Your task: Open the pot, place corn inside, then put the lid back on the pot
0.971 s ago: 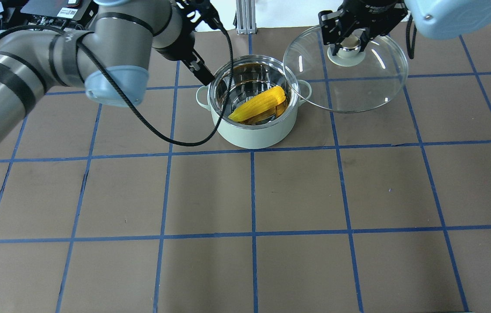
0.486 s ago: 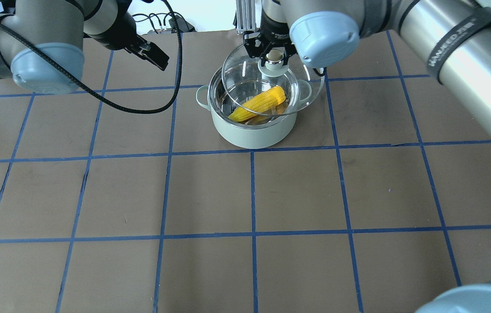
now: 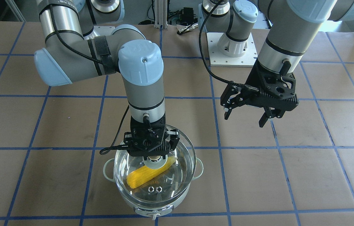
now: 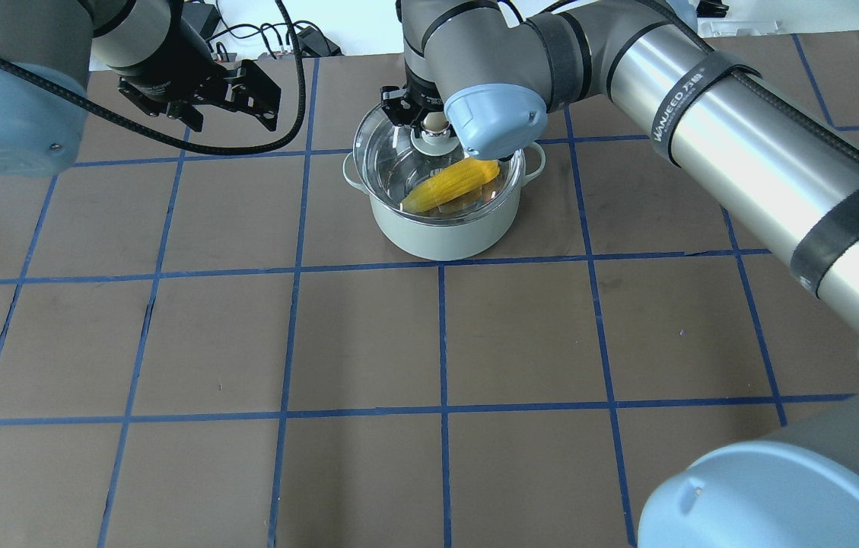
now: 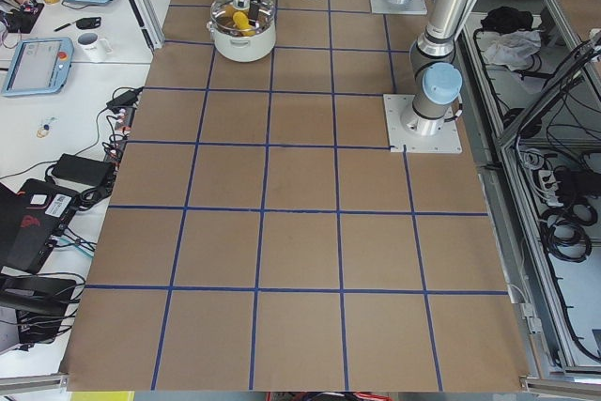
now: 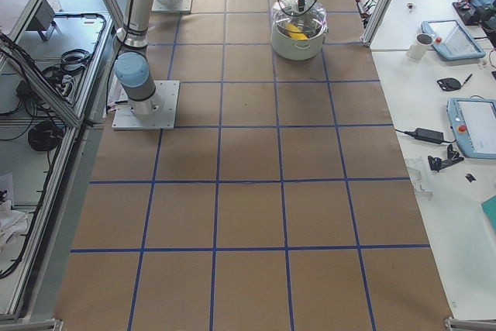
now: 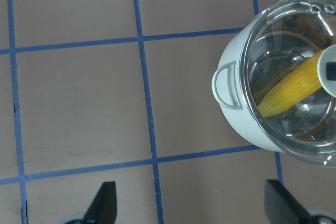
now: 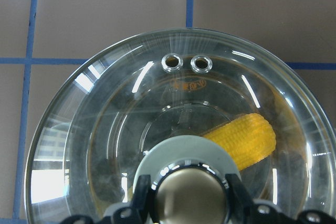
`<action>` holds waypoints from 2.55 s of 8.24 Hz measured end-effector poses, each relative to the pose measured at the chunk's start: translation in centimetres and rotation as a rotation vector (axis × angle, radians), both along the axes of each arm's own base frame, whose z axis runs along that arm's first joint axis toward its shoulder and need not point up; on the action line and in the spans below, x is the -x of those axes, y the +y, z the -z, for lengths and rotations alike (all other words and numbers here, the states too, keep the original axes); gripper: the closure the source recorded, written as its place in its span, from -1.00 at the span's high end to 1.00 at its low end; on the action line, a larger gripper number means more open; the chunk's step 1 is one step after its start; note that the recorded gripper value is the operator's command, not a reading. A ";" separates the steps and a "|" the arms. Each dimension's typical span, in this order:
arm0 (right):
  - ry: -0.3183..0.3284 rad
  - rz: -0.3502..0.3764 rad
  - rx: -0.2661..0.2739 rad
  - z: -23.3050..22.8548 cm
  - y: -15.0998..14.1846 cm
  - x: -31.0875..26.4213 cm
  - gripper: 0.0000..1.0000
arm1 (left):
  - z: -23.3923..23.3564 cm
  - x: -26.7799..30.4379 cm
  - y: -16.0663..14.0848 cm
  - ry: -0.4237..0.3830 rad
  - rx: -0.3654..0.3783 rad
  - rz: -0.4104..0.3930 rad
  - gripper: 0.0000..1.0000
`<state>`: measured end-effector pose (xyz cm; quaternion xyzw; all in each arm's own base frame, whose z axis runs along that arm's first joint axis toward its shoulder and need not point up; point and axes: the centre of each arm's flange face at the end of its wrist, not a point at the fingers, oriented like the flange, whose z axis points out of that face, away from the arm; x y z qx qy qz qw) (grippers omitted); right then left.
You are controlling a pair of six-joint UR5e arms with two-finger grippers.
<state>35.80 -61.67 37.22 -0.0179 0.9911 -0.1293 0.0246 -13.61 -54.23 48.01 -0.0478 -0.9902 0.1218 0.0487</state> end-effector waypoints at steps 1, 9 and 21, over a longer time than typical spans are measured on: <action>0.004 -0.010 0.000 0.7 -0.2 -0.2 -0.18 | -0.8 -0.3 1.4 -0.012 -0.034 -0.054 1.00; 0.043 -0.049 0.004 2.6 -0.8 -0.1 -0.16 | -0.9 -2.6 4.0 -0.071 -0.128 -0.136 1.00; 0.076 -0.040 0.016 2.3 -0.5 0.4 -0.17 | -0.5 -5.5 4.1 -0.066 -0.160 -0.165 1.00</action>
